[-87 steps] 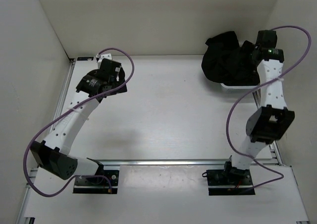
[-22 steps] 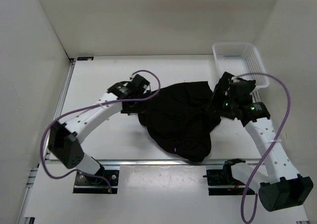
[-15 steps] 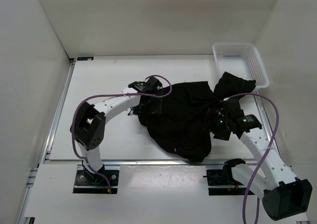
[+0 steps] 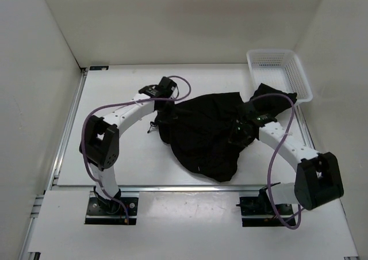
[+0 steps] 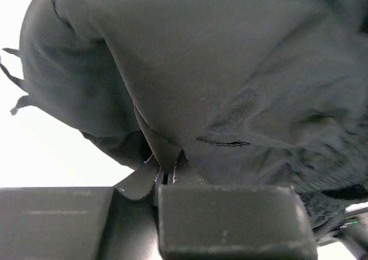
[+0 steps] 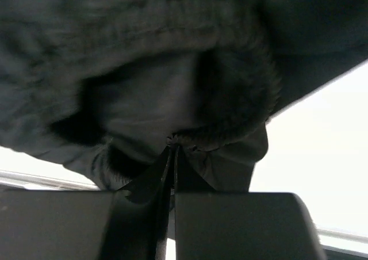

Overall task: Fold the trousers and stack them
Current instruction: Flatten the trousers out

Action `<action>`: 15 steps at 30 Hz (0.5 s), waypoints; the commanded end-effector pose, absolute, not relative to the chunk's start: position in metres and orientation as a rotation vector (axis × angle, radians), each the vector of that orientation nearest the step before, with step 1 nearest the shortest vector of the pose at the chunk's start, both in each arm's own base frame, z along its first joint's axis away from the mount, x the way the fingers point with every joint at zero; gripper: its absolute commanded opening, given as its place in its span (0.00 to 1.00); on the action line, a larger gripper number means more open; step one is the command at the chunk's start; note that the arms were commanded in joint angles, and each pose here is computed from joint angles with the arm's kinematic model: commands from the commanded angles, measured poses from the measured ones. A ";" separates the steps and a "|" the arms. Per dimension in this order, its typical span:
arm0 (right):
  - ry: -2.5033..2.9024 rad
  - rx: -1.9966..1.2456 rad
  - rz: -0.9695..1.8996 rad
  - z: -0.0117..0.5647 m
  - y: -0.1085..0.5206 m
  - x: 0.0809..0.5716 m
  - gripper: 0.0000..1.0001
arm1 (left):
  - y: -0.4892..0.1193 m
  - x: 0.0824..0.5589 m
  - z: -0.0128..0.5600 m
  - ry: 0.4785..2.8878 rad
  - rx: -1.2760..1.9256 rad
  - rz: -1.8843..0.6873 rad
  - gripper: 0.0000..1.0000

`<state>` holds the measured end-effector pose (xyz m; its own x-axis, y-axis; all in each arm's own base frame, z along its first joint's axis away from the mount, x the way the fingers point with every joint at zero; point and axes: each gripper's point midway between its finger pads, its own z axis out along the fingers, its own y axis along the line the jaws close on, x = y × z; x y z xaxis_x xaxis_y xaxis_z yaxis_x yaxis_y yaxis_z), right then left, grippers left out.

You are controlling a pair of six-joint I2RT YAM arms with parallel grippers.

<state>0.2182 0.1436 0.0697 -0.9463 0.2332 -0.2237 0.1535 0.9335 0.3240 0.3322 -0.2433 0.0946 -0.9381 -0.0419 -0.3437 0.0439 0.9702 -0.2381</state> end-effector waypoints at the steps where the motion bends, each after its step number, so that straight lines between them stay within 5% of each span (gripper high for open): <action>1: 2.609 0.174 0.548 0.125 0.175 0.285 0.00 | -0.219 0.374 0.181 2.542 -0.074 -0.476 0.10; 5: 2.445 0.076 0.525 0.210 0.197 0.362 0.00 | -0.158 0.412 0.286 2.313 -0.196 -0.461 0.10; 6: 2.278 0.047 0.584 0.282 0.208 0.389 0.00 | -0.136 0.417 0.337 2.203 -0.219 -0.447 0.10; 9: 2.073 -0.005 0.664 0.382 0.225 0.420 0.00 | -0.106 0.410 0.405 2.056 -0.238 -0.383 0.10; 15: 1.896 0.041 0.601 0.456 0.193 0.394 0.00 | -0.105 0.342 0.496 1.821 -0.122 -0.498 0.10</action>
